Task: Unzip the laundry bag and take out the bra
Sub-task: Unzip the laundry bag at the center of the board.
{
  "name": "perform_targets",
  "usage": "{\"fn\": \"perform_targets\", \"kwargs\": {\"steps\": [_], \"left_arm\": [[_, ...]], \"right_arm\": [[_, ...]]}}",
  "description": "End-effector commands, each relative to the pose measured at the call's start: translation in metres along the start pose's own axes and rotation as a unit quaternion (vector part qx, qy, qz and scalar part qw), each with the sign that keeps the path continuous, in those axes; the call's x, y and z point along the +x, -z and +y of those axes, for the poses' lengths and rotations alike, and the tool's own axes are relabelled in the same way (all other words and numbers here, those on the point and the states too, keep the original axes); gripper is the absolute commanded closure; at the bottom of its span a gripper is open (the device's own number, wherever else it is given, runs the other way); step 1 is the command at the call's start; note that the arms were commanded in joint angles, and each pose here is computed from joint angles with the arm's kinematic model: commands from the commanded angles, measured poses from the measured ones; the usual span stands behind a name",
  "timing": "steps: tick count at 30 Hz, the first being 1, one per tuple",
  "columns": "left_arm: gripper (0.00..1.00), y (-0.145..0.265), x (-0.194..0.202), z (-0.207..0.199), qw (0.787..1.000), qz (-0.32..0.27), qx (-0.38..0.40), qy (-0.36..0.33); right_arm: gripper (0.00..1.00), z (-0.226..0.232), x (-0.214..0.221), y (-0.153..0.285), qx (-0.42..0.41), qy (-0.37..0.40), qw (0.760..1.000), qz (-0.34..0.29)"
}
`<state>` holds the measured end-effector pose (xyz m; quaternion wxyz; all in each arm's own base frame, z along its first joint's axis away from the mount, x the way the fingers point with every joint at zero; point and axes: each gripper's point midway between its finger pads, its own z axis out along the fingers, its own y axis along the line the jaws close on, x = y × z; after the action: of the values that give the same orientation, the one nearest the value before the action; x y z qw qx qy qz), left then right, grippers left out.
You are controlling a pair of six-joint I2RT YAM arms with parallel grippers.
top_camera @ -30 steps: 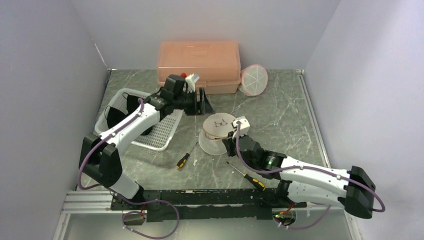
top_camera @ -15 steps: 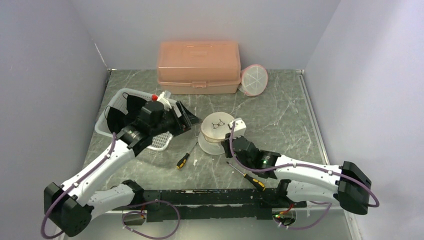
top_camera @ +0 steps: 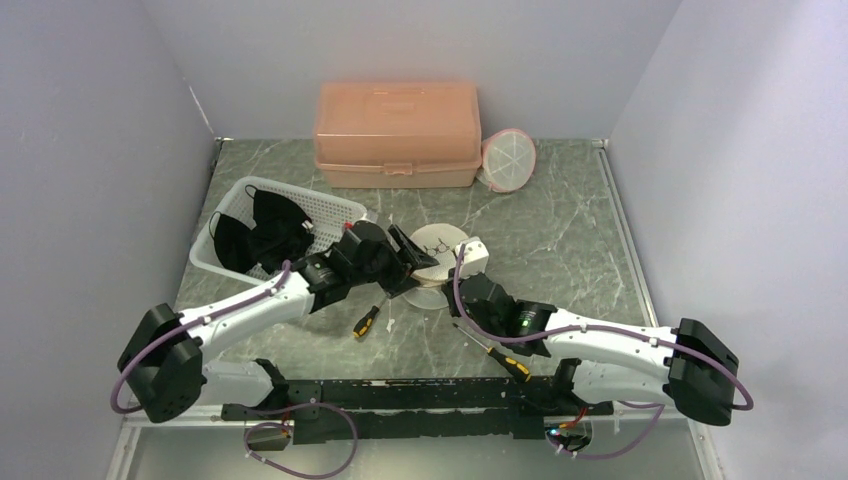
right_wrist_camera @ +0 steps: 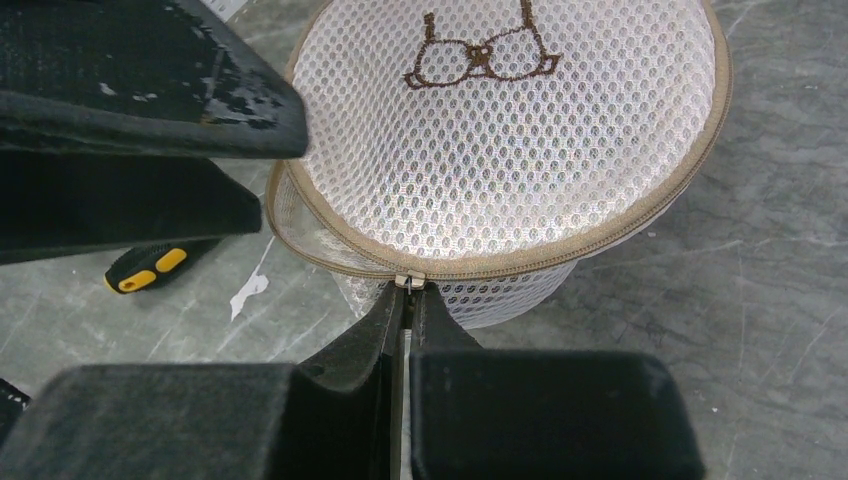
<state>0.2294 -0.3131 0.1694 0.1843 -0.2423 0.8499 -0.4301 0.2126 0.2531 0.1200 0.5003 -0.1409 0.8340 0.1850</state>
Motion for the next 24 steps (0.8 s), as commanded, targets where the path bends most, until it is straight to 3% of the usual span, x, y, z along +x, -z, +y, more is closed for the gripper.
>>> {"fn": "perform_targets", "kwargs": {"steps": [1,12,24], "left_arm": [[0.25,-0.005,0.004,-0.033,0.999,0.002,0.037,0.014],[0.26,-0.027,0.021,-0.02,0.999,0.035,0.026,0.029],[0.24,-0.002,0.018,-0.011,0.999,0.014,0.016,0.036]], "right_arm": [[1.0,0.009,-0.028,0.003,-0.007,-0.017,0.999,-0.035],[1.0,0.007,-0.031,0.007,-0.011,-0.021,0.999,-0.046],[1.0,0.003,-0.032,0.008,-0.006,-0.017,0.998,-0.058]]}}
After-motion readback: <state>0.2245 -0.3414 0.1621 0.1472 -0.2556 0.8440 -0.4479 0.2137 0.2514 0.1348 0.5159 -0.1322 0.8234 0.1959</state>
